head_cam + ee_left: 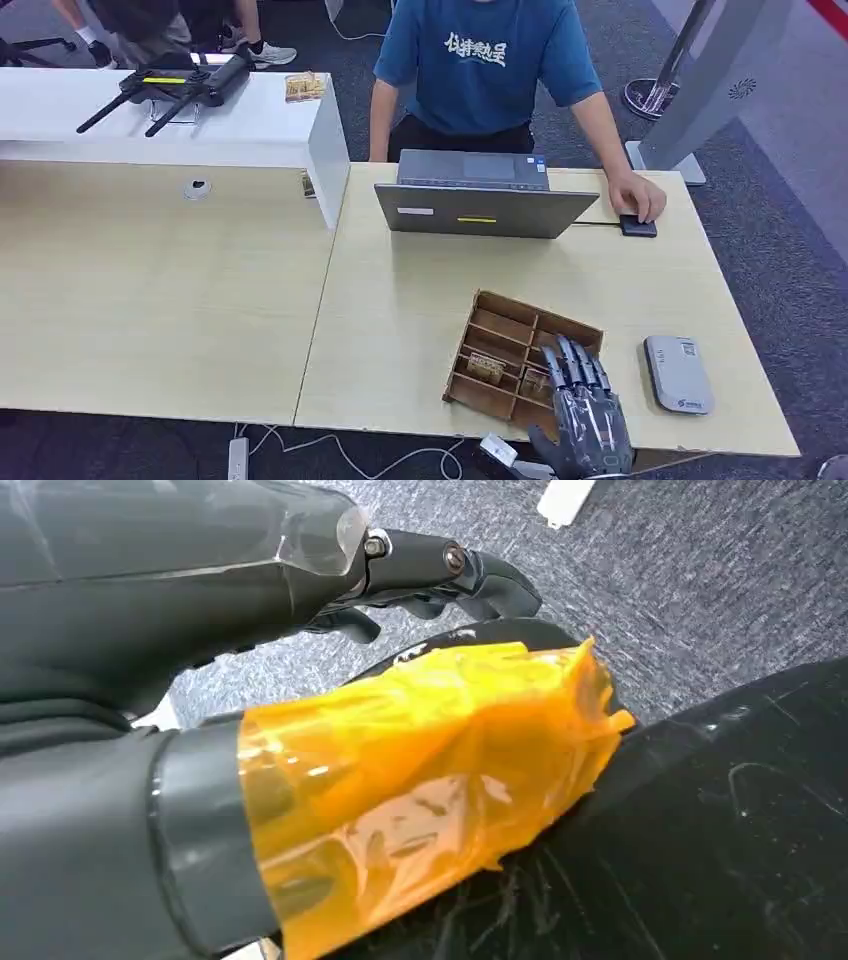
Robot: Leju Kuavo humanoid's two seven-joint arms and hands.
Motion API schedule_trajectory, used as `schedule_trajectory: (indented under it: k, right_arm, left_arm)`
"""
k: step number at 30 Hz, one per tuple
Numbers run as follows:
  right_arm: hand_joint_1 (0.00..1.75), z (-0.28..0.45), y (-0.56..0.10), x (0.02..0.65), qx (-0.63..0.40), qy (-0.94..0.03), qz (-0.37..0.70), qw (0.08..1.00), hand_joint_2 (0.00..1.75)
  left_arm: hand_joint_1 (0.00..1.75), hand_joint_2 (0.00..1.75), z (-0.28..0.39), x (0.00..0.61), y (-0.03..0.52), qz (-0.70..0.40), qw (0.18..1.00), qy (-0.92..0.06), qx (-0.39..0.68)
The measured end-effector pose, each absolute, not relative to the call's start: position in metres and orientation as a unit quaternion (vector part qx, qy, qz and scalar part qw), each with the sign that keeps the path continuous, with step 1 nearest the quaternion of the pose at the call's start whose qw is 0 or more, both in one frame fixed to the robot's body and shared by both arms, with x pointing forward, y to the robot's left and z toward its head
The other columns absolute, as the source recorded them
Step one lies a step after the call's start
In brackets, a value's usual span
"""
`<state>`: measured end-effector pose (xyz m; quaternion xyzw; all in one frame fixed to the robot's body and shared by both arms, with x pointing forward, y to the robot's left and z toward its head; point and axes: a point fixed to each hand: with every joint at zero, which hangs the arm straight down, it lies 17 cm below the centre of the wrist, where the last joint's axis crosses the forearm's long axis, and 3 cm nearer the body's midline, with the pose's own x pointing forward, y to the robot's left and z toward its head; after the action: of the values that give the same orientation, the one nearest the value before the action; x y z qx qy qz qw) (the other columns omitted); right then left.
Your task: Pass the card to the sensor for recognition and then transmit it.
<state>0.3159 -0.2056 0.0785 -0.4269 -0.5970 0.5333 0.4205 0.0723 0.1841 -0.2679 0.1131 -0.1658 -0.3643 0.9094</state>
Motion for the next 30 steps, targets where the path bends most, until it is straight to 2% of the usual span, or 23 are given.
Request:
schedule_trajectory:
  k: [21, 23, 26, 30]
  right_arm:
    - [0.0, 0.068, -0.18, 0.326, -0.372, -0.611, 0.563, 0.414, 1.75]
    - [0.1, 0.068, -0.179, 0.326, -0.372, -0.611, 0.563, 0.414, 1.75]
    - [0.0, 0.068, -0.18, 0.326, -0.373, -0.611, 0.562, 0.415, 1.75]
    - [0.0, 0.067, -0.179, 0.326, -0.371, -0.611, 0.563, 0.416, 1.75]
  left_arm:
    - [0.0, 0.0, -0.267, 0.076, 0.184, -0.381, 0.9, -0.178, 0.114]
    - [0.0, 0.0, -0.267, 0.076, 0.184, -0.381, 0.9, -0.178, 0.114]
    - [0.0, 0.0, -0.267, 0.075, 0.184, -0.382, 0.9, -0.176, 0.112]
    - [0.0, 0.0, -0.268, 0.075, 0.185, -0.381, 0.901, -0.174, 0.111]
